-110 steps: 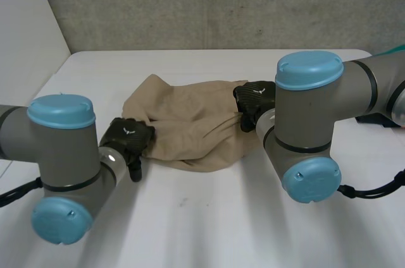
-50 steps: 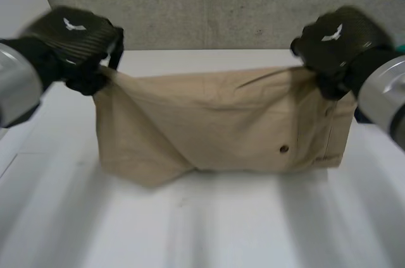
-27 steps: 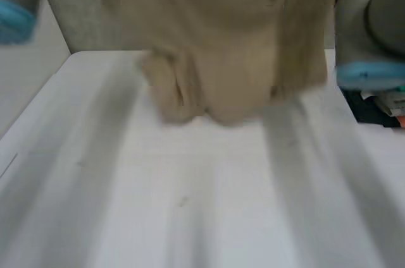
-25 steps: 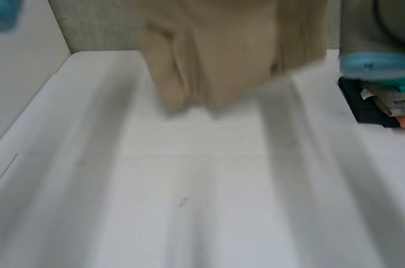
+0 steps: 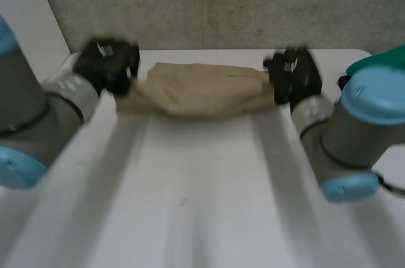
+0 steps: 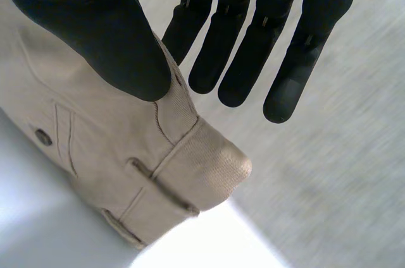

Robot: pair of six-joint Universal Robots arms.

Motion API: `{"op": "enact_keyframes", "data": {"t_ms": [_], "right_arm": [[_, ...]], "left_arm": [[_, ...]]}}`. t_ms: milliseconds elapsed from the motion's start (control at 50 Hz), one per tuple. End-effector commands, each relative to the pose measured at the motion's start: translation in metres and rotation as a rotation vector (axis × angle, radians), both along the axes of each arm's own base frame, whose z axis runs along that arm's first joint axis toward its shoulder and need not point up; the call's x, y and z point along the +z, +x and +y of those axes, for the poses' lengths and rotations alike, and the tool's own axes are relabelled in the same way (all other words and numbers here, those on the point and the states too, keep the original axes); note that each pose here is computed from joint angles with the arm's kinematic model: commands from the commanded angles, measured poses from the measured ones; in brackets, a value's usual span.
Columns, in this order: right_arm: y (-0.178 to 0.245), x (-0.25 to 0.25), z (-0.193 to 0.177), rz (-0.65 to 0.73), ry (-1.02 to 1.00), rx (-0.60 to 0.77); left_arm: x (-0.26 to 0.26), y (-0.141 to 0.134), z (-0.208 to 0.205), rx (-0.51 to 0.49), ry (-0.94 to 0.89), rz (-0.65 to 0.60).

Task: Fold the laundry.

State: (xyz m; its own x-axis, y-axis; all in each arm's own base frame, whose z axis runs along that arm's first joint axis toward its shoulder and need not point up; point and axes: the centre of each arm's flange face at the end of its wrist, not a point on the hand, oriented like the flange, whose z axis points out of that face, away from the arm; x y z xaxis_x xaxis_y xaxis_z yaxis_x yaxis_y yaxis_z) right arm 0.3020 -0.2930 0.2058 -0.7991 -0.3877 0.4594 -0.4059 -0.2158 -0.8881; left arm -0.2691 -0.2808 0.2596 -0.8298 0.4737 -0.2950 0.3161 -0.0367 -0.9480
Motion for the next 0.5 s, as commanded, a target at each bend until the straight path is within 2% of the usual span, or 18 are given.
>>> {"op": "enact_keyframes", "data": {"t_ms": [20, 140, 280, 320, 420, 500], "right_arm": [[-0.013, -0.056, 0.022, 0.164, 0.132, 0.020], [-0.025, -0.046, 0.041, 0.253, 0.162, 0.046], [-0.053, -0.011, 0.075, 0.421, 0.232, 0.088], [-0.064, -0.006, 0.091, 0.516, 0.293, 0.127], [-0.087, 0.001, 0.118, 0.694, 0.412, 0.204], [-0.082, 0.006, 0.116, 0.679, 0.353, 0.240]], "left_arm": [[-0.069, 0.008, 0.018, -0.025, 0.213, -0.212], [-0.065, 0.016, 0.048, -0.060, 0.309, -0.291], [-0.045, 0.025, 0.125, -0.206, 0.462, -0.471], [-0.041, 0.029, 0.148, -0.267, 0.496, -0.535], [-0.033, 0.032, 0.174, -0.353, 0.516, -0.597], [-0.025, 0.030, 0.174, -0.365, 0.488, -0.604]]}}
